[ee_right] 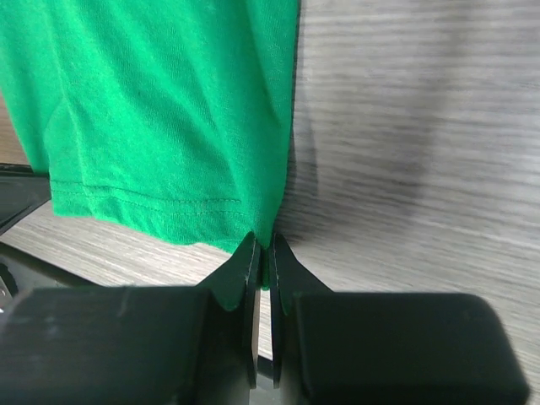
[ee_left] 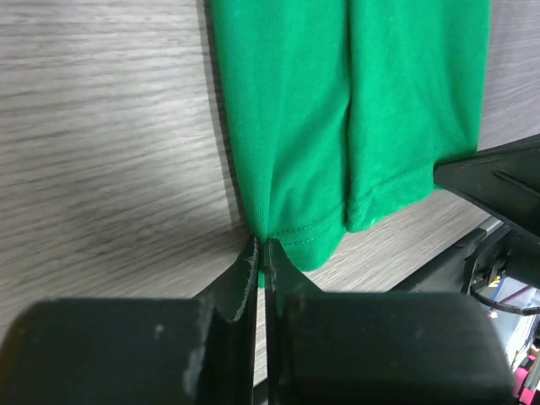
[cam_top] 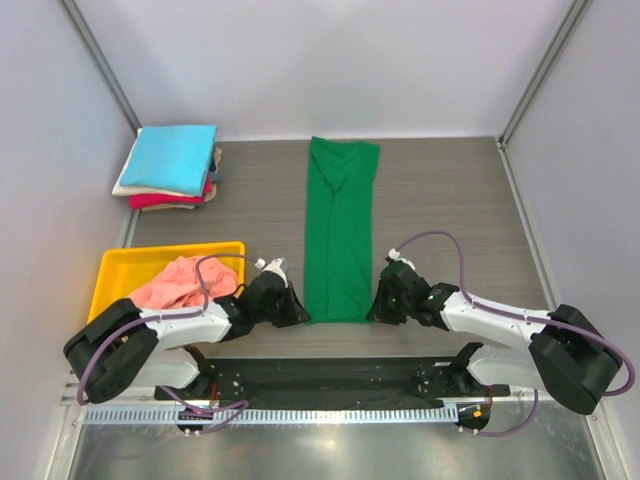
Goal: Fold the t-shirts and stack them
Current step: Fold the tshirt
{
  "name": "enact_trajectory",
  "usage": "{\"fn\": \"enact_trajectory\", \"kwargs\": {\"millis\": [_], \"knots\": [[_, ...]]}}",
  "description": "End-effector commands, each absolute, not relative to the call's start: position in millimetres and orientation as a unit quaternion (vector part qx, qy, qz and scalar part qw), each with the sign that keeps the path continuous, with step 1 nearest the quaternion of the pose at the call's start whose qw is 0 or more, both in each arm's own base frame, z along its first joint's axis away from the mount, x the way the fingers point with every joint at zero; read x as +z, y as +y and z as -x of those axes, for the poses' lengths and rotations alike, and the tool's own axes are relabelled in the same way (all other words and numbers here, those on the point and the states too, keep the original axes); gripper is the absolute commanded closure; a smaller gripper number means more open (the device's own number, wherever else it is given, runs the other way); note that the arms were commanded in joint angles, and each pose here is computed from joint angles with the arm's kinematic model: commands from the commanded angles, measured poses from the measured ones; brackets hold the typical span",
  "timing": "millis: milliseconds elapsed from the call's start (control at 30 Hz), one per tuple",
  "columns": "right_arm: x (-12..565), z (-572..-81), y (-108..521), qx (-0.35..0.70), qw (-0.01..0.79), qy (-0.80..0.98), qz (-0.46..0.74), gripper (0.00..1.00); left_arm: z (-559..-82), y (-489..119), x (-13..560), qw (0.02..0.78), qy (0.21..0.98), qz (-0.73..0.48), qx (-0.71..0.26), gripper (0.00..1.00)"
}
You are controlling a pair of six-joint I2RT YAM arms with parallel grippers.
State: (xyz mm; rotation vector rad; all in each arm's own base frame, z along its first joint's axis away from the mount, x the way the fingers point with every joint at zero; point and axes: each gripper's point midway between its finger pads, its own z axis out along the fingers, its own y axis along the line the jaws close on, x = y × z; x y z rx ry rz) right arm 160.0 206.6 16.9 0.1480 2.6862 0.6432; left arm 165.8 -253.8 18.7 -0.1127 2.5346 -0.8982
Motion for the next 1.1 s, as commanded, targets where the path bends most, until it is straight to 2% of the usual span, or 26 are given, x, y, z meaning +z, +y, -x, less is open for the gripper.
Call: {"fn": "enact_trajectory", "kwargs": {"millis": [0, 133, 267, 367, 467, 767, 1067], "knots": [[13, -146, 199, 0.229, 0.17, 0.957, -0.059, 0.99, -153, -254, 25, 0.211, 0.919, 0.037, -0.33, 1.0], [26, -134, 193, 0.23, 0.159, 0.957, -0.074, 0.99, -141, -243, 53, 0.216, 0.926, 0.032, -0.309, 1.0], [72, -150, 200, 0.255, 0.199, 0.942, -0.088, 0.99, -155, -229, 91, 0.268, 0.919, 0.039, -0.288, 1.0], [92, -165, 194, 0.221, 0.223, 0.946, -0.083, 0.99, -166, -226, 117, 0.297, 0.916, 0.024, -0.268, 1.0], [129, -197, 204, 0.207, 0.266, 0.939, -0.064, 0.99, -190, -225, 138, 0.323, 0.913, 0.018, -0.248, 1.0], [156, -292, 183, 0.138, 0.31, 0.939, -0.054, 0.99, -280, -223, 183, 0.373, 0.9, 0.03, -0.225, 1.0], [154, -367, 184, 0.111, 0.315, 0.941, -0.049, 0.99, -365, -242, 164, 0.338, 0.913, 0.027, -0.225, 1.0]]}}
